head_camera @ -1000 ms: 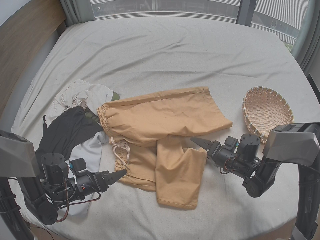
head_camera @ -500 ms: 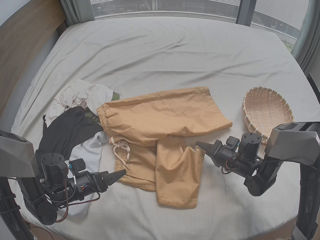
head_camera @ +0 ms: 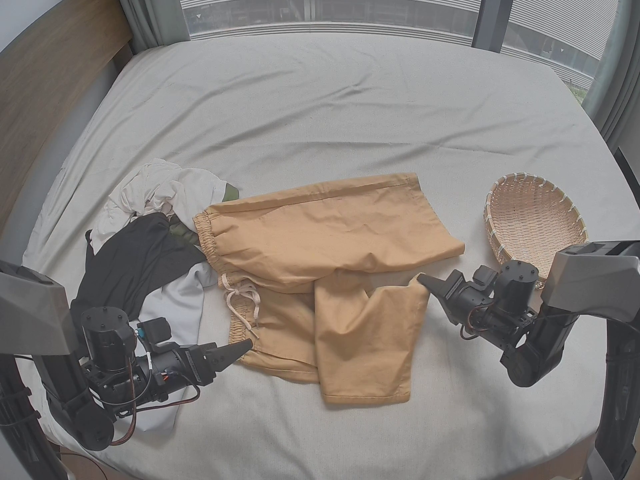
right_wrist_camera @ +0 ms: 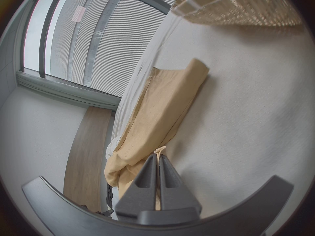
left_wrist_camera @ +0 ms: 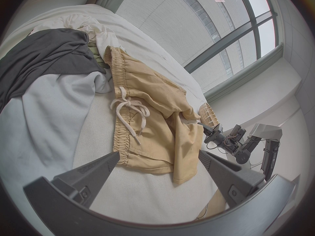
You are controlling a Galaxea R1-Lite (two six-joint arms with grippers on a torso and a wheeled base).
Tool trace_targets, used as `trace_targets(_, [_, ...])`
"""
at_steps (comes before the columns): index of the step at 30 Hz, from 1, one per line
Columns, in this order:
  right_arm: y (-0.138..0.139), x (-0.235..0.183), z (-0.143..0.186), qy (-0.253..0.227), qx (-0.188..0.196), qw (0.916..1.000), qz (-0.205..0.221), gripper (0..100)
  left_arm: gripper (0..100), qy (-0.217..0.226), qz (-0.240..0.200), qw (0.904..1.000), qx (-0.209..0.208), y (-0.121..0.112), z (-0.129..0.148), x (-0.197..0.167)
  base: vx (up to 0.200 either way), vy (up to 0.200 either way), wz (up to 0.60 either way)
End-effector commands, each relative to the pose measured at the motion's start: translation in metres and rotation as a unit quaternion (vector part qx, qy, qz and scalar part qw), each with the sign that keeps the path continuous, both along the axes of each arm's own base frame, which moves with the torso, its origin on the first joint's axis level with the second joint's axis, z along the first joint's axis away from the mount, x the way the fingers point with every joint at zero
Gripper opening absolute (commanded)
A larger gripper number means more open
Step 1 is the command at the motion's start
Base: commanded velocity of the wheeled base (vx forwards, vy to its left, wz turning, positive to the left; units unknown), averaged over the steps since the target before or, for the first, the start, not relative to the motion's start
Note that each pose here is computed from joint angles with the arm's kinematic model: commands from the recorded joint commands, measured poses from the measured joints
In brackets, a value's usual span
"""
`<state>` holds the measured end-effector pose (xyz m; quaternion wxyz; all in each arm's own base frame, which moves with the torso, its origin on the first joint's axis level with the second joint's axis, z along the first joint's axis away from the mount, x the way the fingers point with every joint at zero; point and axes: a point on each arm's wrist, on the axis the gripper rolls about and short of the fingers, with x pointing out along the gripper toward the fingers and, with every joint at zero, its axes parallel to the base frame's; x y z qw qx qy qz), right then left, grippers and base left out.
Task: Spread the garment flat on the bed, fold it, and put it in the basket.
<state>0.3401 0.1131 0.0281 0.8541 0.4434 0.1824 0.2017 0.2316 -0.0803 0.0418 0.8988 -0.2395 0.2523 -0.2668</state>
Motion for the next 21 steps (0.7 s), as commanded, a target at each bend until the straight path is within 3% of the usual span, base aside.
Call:
trace_targets(1, [-0.015,-0.006,0.011,-0.010,-0.004,0.9998,-0.018,0,100,0.001,0.000,1.0000,-0.001,0.000,0.000,0.000,0.000,0.000,0.00])
trace_targets(12, [-0.042,-0.004,0.013,-0.031,-0.056,0.9956,-0.068,0,100,0.004,-0.001,1.0000,0.001,0.000,-0.002,-0.001,0.000,0.000,0.00])
trace_targets(21, [-0.053,0.018,0.009,-0.050,-0.063,0.9920,-0.097,0,100,0.011,0.001,0.9999,0.003,0.001,-0.004,-0.002,0.000,0.000,0.00])
